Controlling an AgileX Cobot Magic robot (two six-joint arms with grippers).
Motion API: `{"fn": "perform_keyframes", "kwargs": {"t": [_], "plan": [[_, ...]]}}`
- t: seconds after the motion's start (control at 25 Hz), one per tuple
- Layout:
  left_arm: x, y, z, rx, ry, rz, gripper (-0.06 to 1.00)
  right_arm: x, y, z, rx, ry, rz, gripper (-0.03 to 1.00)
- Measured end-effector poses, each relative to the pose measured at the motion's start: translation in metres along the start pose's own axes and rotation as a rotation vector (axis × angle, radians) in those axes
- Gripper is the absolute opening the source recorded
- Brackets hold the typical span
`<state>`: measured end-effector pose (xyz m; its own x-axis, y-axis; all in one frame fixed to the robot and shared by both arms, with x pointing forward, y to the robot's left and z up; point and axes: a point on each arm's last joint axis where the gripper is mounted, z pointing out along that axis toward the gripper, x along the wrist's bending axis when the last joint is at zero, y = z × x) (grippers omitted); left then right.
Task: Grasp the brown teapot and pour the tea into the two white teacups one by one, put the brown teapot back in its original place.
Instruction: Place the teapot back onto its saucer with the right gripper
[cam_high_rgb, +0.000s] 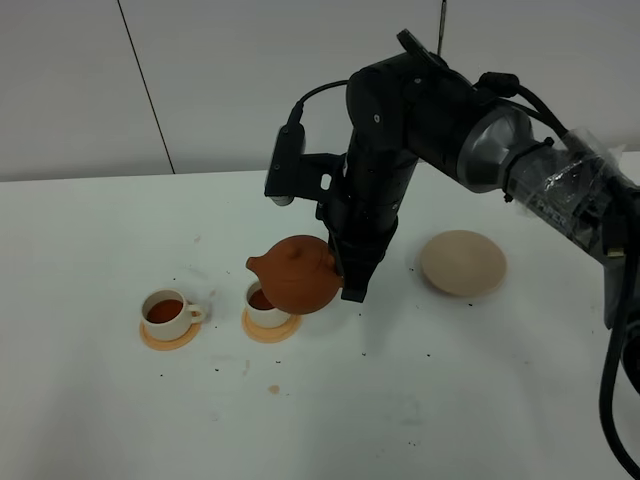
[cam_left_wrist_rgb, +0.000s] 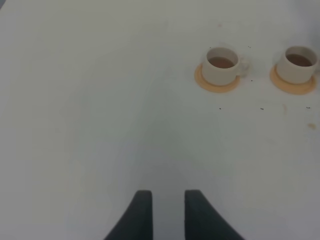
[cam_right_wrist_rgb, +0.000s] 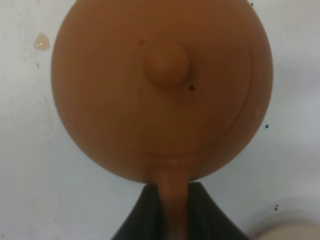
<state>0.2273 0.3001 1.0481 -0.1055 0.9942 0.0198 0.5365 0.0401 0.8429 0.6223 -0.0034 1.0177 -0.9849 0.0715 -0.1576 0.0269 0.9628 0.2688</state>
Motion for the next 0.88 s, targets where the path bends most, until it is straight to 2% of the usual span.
{"fn": "perform_keyframes", "kwargs": {"t": [0.32, 0.48, 0.88], "plan": [[0.0, 0.0, 0.0, 0.0, 0.0, 0.0, 0.23, -0.002, -0.003, 0.001, 0.032, -0.023, -0.014, 0.09], [0.0, 0.0, 0.0, 0.0, 0.0, 0.0, 0.23, -0.012, -0.014, -0.001, 0.065, -0.051, 0.003, 0.09], [0.0, 0.0, 0.0, 0.0, 0.0, 0.0, 0.23, -0.074, -0.109, -0.019, 0.029, -0.071, 0.283, 0.09]]}}
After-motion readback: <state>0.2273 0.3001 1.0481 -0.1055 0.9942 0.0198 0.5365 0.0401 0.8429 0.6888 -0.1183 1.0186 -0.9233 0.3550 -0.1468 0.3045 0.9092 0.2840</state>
